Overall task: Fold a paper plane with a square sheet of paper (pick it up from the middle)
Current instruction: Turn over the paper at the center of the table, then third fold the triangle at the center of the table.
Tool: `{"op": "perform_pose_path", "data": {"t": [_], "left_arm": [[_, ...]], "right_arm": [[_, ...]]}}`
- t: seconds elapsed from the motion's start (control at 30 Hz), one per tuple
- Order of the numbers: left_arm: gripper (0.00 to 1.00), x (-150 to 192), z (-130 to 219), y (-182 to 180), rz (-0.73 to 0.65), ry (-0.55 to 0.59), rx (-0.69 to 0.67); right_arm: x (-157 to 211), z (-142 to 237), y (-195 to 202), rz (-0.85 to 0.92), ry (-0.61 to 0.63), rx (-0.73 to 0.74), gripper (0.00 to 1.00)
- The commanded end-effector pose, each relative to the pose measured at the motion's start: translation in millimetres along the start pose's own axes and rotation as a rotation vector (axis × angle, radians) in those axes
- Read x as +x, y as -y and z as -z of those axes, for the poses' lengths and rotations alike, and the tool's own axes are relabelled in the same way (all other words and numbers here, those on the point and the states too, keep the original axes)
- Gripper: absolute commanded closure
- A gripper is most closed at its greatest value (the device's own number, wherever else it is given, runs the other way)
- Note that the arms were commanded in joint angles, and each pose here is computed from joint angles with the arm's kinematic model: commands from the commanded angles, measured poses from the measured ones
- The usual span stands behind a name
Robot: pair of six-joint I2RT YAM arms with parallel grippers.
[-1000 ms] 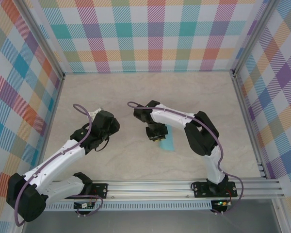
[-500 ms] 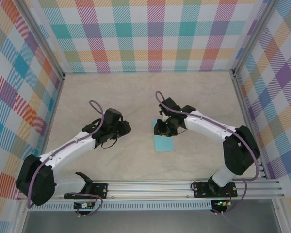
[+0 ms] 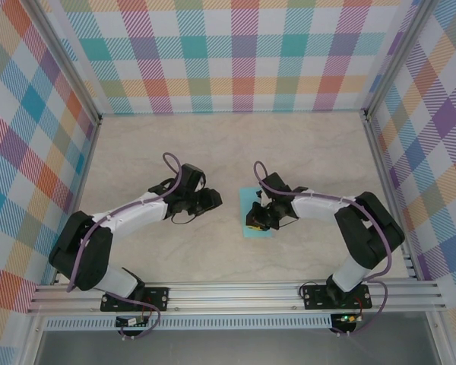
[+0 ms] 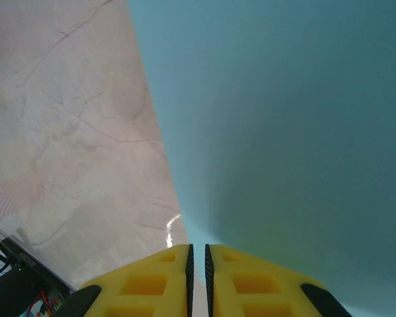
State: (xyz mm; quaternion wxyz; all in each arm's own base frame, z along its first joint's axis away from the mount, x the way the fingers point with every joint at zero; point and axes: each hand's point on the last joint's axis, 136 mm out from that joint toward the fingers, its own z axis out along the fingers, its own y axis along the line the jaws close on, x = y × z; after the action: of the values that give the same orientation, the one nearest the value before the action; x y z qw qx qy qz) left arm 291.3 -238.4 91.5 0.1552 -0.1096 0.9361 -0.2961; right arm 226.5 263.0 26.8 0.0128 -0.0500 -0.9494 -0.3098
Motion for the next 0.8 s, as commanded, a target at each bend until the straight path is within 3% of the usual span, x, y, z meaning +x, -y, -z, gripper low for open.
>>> {"op": "perform_pose_path", "data": {"t": [0.0, 0.4, 0.6, 0.77], "left_arm": [[0.62, -5, -2, 14, -0.02, -0.005, 0.035], [0.63, -2, -10, 19, -0.021, -0.037, 0.05], [0.68, 1, -20, 37, -0.042, -0.086, 0.113], [0.74, 8, -38, 57, -0.08, -0.146, 0.15]], "right_arm": [[-3, -13, -3, -0.05, 0.013, -0.052, 0.86], [-7, -23, -8, -0.157, 0.087, -0.039, 0.85], [-8, 11, -13, -0.069, 0.154, -0.012, 0.82], [-11, 37, 10, -0.098, 0.198, 0.017, 0.79]]}}
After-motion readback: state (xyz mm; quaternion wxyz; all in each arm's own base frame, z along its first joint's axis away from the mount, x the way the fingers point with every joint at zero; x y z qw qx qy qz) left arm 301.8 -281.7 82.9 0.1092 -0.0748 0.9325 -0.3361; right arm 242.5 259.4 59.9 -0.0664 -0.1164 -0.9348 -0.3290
